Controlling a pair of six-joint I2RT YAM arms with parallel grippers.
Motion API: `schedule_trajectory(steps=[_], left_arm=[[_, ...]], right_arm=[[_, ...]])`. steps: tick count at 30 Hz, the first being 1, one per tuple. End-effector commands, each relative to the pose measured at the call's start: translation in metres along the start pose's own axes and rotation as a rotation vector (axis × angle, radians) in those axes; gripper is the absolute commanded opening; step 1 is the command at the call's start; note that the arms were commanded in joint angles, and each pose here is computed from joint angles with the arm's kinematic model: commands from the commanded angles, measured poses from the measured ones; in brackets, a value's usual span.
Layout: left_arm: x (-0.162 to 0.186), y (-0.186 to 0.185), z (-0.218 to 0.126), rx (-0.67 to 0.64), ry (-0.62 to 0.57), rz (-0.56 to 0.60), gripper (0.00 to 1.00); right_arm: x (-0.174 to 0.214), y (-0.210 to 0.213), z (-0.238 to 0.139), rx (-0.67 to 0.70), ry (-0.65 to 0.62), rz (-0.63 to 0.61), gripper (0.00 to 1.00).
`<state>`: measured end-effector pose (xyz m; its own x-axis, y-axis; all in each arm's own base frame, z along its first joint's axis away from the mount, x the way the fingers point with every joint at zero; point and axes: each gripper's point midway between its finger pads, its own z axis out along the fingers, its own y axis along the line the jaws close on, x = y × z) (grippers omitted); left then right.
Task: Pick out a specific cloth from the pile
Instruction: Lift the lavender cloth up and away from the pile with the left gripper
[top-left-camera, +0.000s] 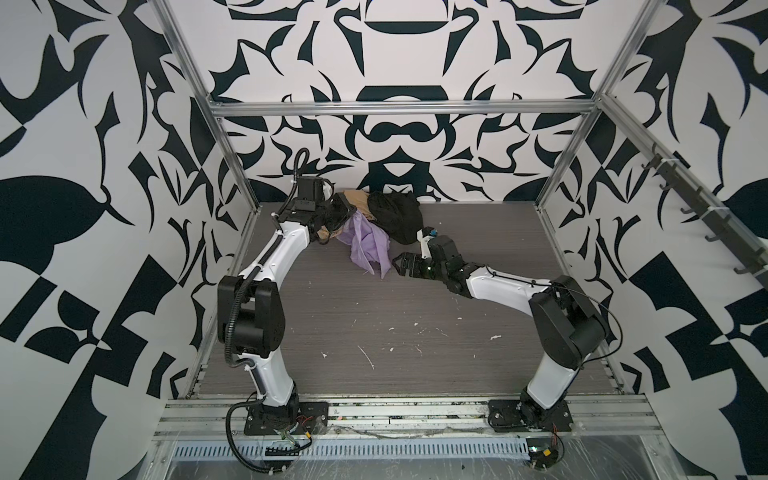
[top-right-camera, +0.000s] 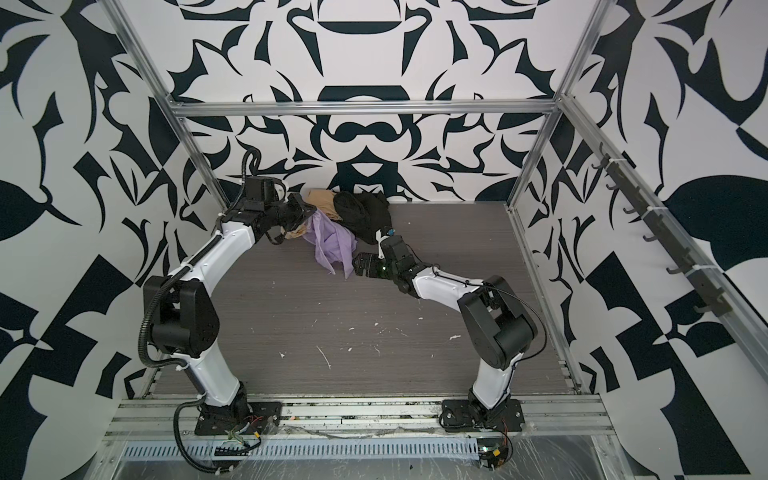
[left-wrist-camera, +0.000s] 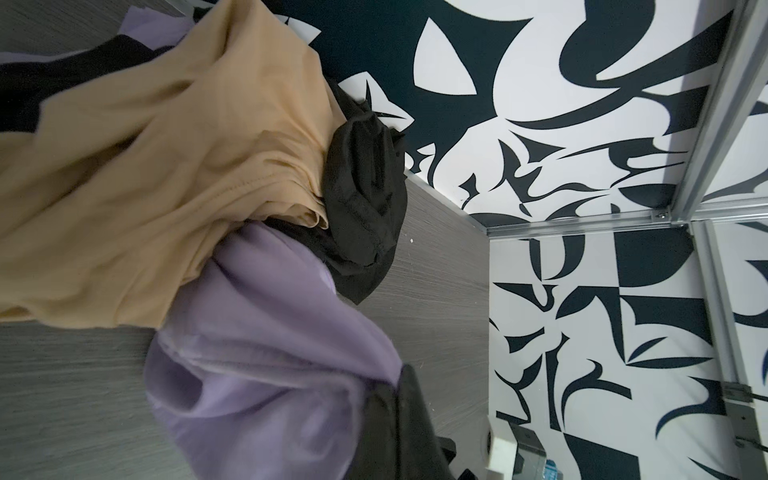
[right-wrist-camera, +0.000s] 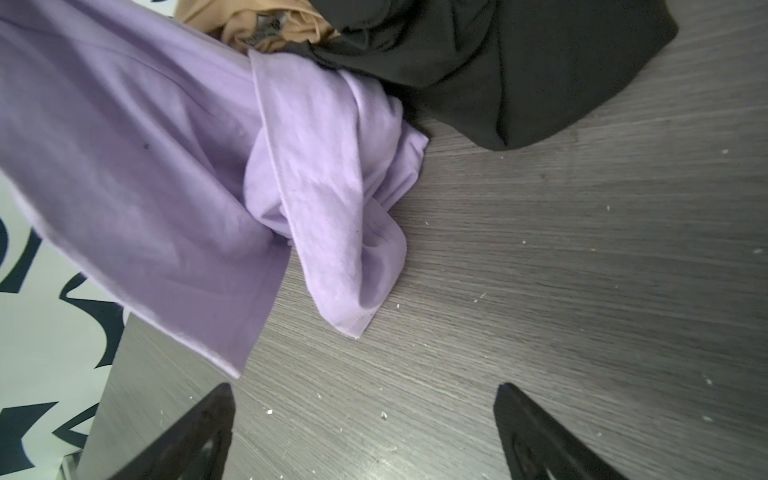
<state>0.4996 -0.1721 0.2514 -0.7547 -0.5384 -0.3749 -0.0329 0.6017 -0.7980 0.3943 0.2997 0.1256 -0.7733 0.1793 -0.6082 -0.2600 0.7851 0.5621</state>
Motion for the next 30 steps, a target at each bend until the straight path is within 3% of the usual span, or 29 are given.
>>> schedule_trajectory(steps=[1,16,30], left_arm=[[-0.021,-0.06,-0.038,0.172,-0.068,0.057,0.0],[-0.037,-0.116,-0.072,0.39,-0.096,0.028,0.0],[-0.044,-0.156,-0.111,0.491,-0.134,0.053,0.0]], right_arm=[[-0.021,0.02,-0.012,-0.04,-0.061,-0.026,0.99],[-0.028,0.028,-0.021,-0.05,-0.088,-0.044,0.99],[-0.034,0.036,-0.03,-0.067,-0.107,-0.048,0.97]])
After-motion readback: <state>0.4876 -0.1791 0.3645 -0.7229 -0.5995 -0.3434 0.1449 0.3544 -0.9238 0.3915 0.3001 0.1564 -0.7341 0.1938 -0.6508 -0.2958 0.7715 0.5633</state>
